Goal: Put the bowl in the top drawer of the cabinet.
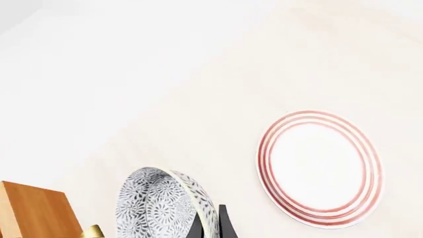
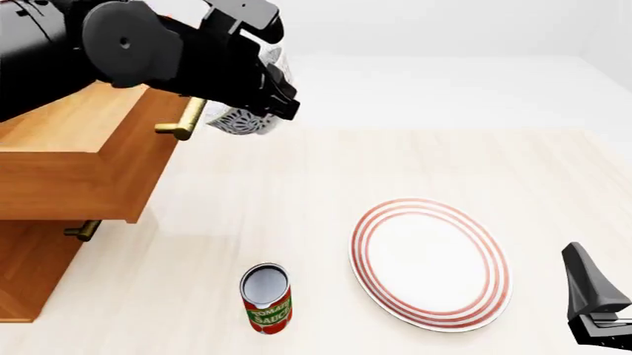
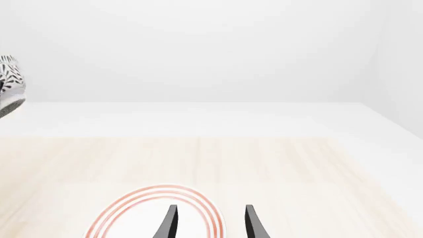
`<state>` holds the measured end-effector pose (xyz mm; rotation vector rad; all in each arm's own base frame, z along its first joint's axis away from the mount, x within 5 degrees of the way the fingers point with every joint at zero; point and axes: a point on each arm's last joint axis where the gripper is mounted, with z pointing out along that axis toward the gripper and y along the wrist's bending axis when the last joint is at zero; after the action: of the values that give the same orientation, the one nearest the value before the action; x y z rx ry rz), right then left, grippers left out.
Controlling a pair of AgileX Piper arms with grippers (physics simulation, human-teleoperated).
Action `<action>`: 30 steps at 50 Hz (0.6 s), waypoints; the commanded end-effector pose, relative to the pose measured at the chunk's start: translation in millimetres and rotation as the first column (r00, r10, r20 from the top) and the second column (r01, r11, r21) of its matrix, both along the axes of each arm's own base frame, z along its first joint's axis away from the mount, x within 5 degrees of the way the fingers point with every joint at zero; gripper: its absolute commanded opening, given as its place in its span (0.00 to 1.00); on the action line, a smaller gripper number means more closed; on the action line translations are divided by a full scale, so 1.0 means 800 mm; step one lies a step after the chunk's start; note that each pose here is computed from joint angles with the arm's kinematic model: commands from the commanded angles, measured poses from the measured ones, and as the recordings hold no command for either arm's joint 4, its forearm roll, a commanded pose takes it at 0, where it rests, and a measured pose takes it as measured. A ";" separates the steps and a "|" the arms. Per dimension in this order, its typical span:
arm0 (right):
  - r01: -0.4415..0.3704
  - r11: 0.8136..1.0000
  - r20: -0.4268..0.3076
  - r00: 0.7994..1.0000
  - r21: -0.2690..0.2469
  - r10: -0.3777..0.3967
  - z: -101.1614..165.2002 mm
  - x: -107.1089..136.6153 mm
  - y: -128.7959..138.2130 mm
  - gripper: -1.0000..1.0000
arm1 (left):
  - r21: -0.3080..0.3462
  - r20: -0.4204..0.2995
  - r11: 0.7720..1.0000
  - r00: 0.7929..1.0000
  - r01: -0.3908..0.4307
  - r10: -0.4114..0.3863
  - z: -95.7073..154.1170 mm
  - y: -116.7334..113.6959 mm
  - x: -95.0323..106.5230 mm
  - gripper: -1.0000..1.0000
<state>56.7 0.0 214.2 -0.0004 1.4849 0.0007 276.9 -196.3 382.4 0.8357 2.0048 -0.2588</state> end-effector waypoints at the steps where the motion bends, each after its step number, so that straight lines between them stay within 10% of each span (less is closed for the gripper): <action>1: 0.000 1.000 0.000 1.000 0.000 0.000 0.000 0.000 0.000 1.00 | 0.004 0.106 0.999 0.994 0.040 -0.040 0.063 0.004 -0.009 0.00; 30: 0.000 1.000 0.000 1.000 0.000 0.000 0.000 0.000 0.000 1.00 | 0.116 0.263 0.992 0.962 0.048 -0.078 0.142 0.033 0.000 0.00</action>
<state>56.7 0.0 214.2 -0.0004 1.4849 0.0007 275.7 -185.1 473.7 0.9245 1.8060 -0.1520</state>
